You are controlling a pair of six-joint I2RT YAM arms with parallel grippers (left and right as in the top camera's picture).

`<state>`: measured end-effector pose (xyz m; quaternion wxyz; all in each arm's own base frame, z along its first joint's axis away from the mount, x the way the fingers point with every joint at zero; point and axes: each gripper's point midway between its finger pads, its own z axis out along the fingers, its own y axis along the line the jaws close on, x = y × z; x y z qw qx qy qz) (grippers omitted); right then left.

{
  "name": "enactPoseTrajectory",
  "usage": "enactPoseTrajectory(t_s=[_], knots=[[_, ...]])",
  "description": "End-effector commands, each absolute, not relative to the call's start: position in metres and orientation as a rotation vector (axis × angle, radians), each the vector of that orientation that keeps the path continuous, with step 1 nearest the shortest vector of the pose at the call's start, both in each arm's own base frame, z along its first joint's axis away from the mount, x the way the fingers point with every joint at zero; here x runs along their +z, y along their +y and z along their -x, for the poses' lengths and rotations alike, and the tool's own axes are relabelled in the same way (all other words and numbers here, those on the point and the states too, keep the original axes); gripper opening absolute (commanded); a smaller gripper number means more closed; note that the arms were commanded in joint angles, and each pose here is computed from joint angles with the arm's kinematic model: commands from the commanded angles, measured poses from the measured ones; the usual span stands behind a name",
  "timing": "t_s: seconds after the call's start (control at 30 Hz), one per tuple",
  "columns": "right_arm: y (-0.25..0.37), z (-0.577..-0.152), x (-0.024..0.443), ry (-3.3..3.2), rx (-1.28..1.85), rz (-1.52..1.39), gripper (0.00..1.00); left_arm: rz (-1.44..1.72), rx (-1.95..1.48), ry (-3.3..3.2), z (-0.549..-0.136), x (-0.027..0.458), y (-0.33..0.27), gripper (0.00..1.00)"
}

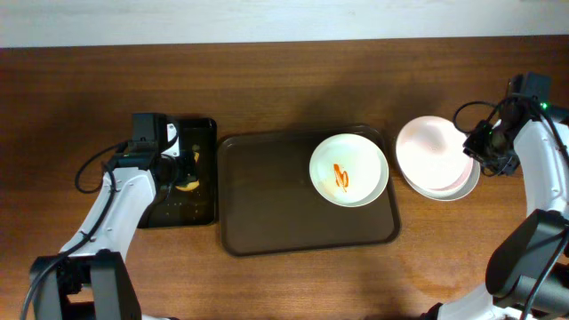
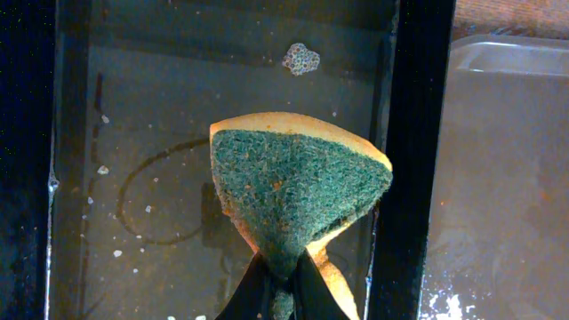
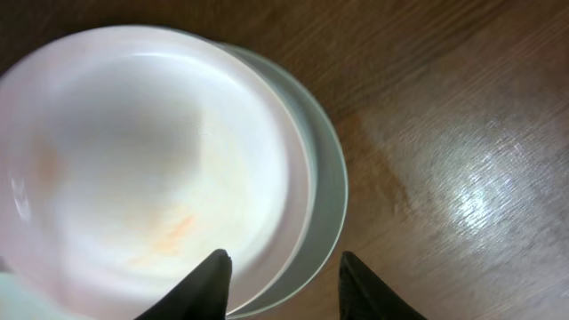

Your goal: Clean dirty plates on tray and stack at the side

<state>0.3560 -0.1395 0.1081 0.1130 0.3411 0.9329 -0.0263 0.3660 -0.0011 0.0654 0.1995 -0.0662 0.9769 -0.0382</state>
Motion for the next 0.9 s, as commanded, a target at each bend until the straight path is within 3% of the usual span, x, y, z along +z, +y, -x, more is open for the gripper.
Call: enactPoseTrajectory(t_s=[0.0, 0.1, 0.3, 0.37, 0.53, 0.77, 0.87], knots=[[-0.114, -0.358, 0.105, 2.783, 0.092, -0.961, 0.41, 0.167, -0.126, 2.739, -0.366, 0.063, -0.002, 0.0], [-0.058, -0.367, 0.11, 2.862, 0.393, -0.643, 0.41, 0.166, -0.126, 2.739, -0.366, 0.063, -0.002, 0.0], [0.023, -0.345, 0.08, 3.026, 0.442, -0.367, 0.41, 0.166, -0.126, 2.74, -0.366, 0.063, -0.003, 0.0], [0.038, -0.337, 0.063, 3.048, 0.436, -0.353, 0.39, 0.167, -0.126, 2.74, -0.366, 0.063, -0.002, 0.0], [0.052, -0.327, 0.028, 3.04, 0.442, -0.393, 0.22, 0.167, -0.126, 2.743, -0.365, 0.063, -0.002, 0.0], [0.066, -0.316, 0.005, 3.035, 0.451, -0.398, 0.18, 0.163, -0.147, 2.743, -0.365, 0.063, -0.005, 0.0], [0.076, -0.315, 0.005, 3.043, 0.453, -0.349, 0.07, 0.162, -0.174, 2.743, -0.365, 0.063, -0.008, 0.0]])
